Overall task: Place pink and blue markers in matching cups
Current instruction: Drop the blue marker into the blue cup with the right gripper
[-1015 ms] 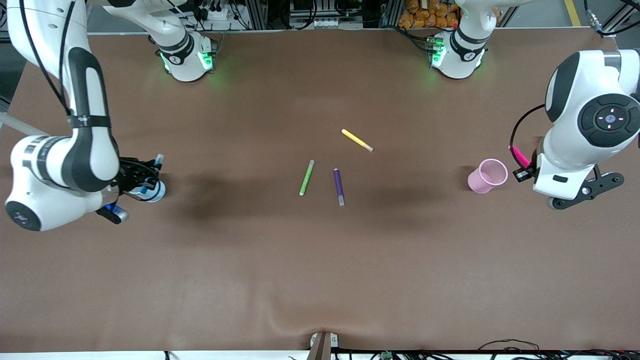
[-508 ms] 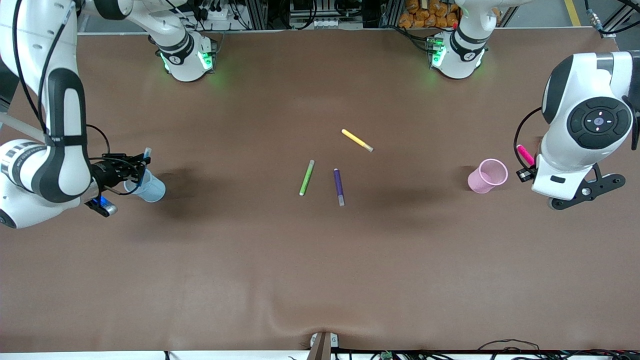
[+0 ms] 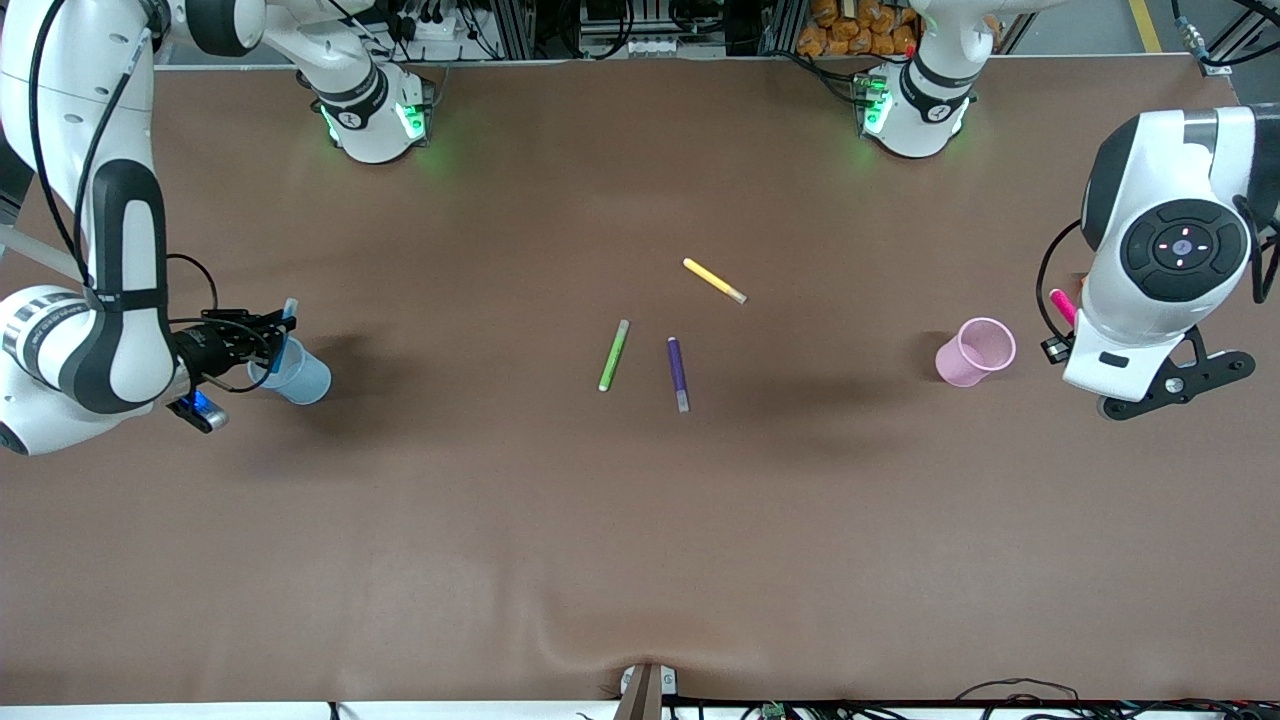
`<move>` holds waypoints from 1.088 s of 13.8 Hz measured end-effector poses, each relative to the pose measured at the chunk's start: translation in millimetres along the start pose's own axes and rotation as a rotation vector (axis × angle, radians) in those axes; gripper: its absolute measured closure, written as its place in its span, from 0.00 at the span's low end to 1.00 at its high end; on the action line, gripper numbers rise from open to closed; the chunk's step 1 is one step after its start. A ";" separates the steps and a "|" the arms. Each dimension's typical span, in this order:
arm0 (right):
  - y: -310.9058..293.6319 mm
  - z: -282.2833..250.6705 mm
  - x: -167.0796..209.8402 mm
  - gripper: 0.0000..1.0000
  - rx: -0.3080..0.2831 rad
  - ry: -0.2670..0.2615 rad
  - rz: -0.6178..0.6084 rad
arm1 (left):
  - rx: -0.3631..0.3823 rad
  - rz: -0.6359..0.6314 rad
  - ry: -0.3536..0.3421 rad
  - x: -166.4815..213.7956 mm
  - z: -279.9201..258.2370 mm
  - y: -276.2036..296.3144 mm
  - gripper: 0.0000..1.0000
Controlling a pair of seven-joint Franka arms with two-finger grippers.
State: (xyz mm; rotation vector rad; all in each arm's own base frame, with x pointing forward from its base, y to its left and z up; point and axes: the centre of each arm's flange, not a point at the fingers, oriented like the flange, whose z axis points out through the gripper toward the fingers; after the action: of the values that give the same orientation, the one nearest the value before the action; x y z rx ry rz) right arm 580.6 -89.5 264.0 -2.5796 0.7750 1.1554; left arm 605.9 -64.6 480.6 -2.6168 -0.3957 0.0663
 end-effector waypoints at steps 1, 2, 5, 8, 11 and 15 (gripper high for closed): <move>2.8 1.9 4.7 0.83 0.015 0.000 0.006 | 0.009 0.024 0.005 0.8 0.7 -1.3 0.83; 5.6 3.7 8.9 0.83 0.029 -0.001 0.012 | 0.021 0.046 0.010 2.2 1.5 -3.8 0.83; 10.0 6.7 16.0 0.83 0.040 0.001 0.021 | 0.043 0.071 0.010 9.0 8.0 -17.9 0.83; 10.1 3.6 20.2 0.81 0.050 0.036 0.019 | 0.082 0.081 0.017 15.2 15.2 -31.9 0.83; 10.2 0.3 23.4 0.60 0.056 0.067 0.014 | 0.110 0.082 0.026 14.9 17.4 -36.1 0.83; 6.7 -4.8 22.3 0.17 0.060 0.081 0.003 | 0.103 0.069 0.039 13.7 36.8 -47.0 0.83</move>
State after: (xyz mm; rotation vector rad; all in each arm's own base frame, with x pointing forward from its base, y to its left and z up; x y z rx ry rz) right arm 592.4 -105.4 250.9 -2.5902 0.8177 1.0183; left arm 602.2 -4.2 470.9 -2.5259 -0.2815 0.0575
